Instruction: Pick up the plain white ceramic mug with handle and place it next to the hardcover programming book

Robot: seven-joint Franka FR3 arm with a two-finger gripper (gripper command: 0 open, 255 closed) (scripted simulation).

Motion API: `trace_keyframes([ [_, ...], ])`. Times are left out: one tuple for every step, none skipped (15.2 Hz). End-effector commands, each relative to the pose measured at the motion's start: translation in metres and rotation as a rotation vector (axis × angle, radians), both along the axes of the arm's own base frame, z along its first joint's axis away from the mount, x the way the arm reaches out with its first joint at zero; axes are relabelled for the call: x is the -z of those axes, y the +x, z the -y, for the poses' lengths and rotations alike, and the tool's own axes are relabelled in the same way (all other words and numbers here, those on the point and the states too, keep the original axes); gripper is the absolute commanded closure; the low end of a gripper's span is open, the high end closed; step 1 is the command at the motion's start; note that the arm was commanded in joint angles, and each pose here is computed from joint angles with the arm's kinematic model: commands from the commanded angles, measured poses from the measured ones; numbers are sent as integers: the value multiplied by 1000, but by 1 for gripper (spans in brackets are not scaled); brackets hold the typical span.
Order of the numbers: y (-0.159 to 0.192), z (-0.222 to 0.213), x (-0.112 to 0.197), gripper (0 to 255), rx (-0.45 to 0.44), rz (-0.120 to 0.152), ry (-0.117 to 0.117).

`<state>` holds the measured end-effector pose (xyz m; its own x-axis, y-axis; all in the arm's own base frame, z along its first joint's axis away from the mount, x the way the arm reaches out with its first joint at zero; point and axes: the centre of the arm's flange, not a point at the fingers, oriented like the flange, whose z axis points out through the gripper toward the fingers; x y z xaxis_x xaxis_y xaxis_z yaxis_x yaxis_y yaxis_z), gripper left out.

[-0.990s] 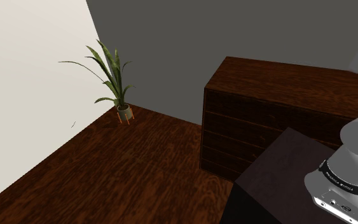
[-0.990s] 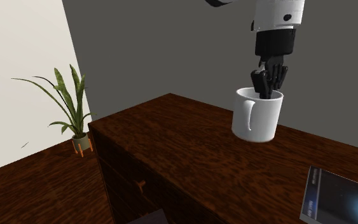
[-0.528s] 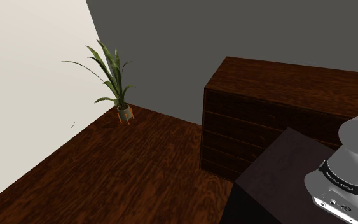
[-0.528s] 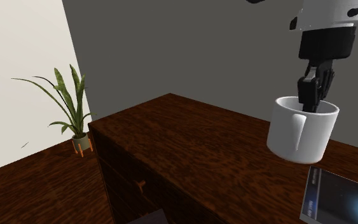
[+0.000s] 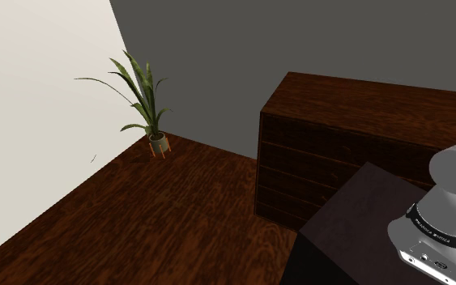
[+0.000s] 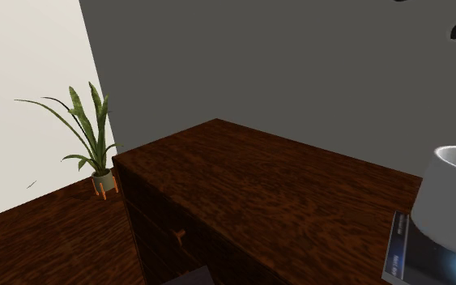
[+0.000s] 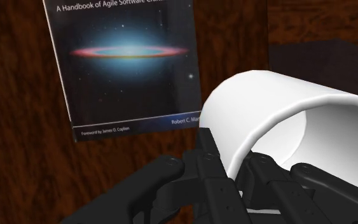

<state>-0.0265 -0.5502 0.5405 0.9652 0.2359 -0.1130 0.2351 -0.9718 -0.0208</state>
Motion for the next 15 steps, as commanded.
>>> trace_keyframes([
  [-28,9,1,255,-2,-1,-1],
  [-41,12,1,255,-2,-1,-1],
  [-53,15,1,255,-2,-1,-1],
  [-66,18,1,255,-2,-1,-1],
  [-79,21,1,255,-2,-1,-1],
  [-92,24,1,255,-2,-1,-1],
  [-105,28,1,255,-2,-1,-1],
  [-118,31,1,255,-2,-1,-1],
  [-130,34,1,255,-2,-1,-1],
  [-143,37,1,255,-2,-1,-1],
  [-156,40,1,255,-2,-1,-1],
  [-169,43,1,255,-2,-1,-1],
  [-182,46,1,255,-2,-1,-1],
  [-195,49,0,255,-2,-1,-1],
  [-207,52,0,255,-2,-1,-1],
])
